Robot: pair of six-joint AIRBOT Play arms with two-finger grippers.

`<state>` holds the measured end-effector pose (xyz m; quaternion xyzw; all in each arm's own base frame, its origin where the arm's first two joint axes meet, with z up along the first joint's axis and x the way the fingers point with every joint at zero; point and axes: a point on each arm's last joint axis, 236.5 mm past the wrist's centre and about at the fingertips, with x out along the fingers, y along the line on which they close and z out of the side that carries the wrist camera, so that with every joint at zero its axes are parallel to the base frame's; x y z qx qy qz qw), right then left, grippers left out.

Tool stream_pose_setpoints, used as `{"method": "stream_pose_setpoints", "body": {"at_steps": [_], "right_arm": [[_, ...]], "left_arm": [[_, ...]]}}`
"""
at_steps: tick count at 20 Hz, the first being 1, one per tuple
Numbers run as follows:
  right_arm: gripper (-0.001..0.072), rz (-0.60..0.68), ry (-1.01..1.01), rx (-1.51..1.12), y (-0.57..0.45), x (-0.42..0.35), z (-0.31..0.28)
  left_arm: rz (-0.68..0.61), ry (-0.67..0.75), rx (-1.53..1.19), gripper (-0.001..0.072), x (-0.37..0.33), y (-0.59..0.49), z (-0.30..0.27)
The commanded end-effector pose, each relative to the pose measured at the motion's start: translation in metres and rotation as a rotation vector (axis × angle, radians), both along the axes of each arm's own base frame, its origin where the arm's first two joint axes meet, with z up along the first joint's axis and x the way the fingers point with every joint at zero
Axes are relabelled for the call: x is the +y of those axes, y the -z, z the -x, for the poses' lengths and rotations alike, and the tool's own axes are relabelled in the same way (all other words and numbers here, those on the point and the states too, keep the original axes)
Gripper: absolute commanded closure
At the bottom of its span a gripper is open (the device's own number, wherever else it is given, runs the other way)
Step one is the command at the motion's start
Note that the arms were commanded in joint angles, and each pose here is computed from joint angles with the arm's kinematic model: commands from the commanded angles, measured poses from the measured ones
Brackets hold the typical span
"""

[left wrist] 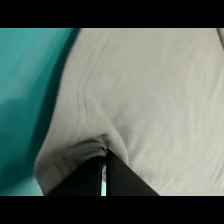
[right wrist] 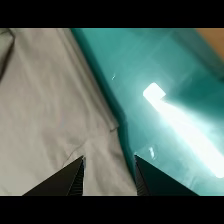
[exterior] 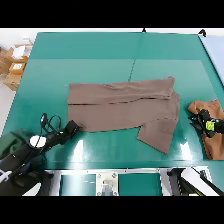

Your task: Fold the shirts.

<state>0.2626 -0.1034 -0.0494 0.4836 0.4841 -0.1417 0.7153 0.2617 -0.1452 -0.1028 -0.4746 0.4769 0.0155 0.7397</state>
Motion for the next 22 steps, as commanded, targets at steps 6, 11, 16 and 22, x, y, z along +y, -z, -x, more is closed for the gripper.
{"method": "stream_pose_setpoints", "body": {"at_steps": [6,11,16,22], "right_arm": [[0.0340,-0.050,-0.077,0.352,0.036,0.021,0.084],[0.0341,-0.226,-0.101,0.174,0.054,0.087,0.059],[0.0342,-0.287,-0.135,0.142,0.077,0.133,0.056],[0.0691,-0.260,-0.218,0.077,0.056,0.128,0.040]], "left_arm": [[-0.054,0.063,-0.053,0.0678,0.037,-0.020,-0.028],[-0.082,0.085,-0.080,0.0677,0.044,-0.022,-0.032],[-0.087,0.107,-0.083,0.0677,0.042,-0.022,-0.031],[-0.113,0.242,-0.051,0.0678,0.032,-0.019,-0.014]]}}
